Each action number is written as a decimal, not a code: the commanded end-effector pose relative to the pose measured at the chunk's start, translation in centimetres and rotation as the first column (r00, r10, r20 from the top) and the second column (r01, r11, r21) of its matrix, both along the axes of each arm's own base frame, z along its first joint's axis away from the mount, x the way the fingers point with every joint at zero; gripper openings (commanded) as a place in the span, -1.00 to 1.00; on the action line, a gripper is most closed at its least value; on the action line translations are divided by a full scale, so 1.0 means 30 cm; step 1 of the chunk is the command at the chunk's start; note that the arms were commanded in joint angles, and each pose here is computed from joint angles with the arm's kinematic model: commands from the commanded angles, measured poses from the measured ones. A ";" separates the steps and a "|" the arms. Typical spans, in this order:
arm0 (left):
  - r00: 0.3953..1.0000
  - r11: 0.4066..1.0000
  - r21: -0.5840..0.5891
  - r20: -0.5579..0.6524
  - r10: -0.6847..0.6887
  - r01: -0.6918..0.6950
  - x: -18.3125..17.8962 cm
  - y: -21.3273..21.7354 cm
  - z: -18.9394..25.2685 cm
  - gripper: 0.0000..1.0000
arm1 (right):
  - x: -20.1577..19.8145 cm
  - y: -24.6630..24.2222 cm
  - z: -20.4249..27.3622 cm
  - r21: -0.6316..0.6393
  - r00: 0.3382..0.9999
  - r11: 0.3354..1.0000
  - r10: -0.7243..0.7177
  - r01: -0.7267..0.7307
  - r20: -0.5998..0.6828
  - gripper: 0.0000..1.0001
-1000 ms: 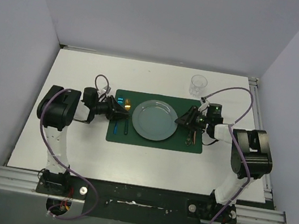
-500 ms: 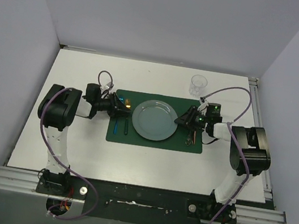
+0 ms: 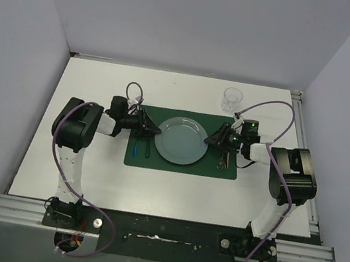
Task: Set the dinner table for one person
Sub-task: Adjust the plate on the napkin.
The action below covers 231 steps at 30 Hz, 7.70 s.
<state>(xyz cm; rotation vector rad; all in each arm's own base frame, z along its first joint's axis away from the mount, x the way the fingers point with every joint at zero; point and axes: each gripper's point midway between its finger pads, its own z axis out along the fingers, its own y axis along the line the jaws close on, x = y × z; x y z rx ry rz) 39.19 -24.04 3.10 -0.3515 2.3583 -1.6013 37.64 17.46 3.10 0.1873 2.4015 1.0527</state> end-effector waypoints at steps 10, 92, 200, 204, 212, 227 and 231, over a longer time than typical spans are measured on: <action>0.998 0.999 -0.008 0.044 -0.039 0.040 0.008 -0.018 0.015 -0.60 | 0.053 0.008 0.039 0.027 0.998 1.000 0.009 -0.010 0.060 -0.34; 0.978 0.973 -0.136 0.117 -0.173 0.189 -0.038 -0.187 0.086 -1.00 | 0.020 0.022 0.092 0.051 0.994 0.997 0.055 -0.060 0.094 -1.00; 0.985 0.876 0.481 0.169 -0.046 -0.042 0.046 0.106 0.110 -0.15 | 0.007 0.060 0.109 0.033 0.991 0.995 0.090 -0.094 0.097 -0.08; 0.983 0.853 0.516 0.181 -0.015 -0.082 0.052 0.134 0.128 -0.14 | 0.006 0.058 0.112 0.030 0.991 0.995 0.089 -0.092 0.097 -0.08; 0.944 0.810 0.520 0.309 0.119 -0.272 0.086 0.209 0.311 -0.12 | 0.022 0.042 0.186 -0.019 0.986 0.996 0.093 -0.091 0.138 -0.08; 0.848 0.450 0.722 0.398 0.351 -0.525 -0.082 0.539 0.416 -0.12 | 0.010 -0.131 0.448 -0.322 0.954 0.936 -0.042 0.142 0.298 -1.00; 0.859 0.372 0.794 0.342 0.380 -0.481 -0.168 0.598 0.313 -0.14 | -0.057 -0.130 0.399 -0.394 0.960 0.906 -0.046 0.157 0.276 -1.00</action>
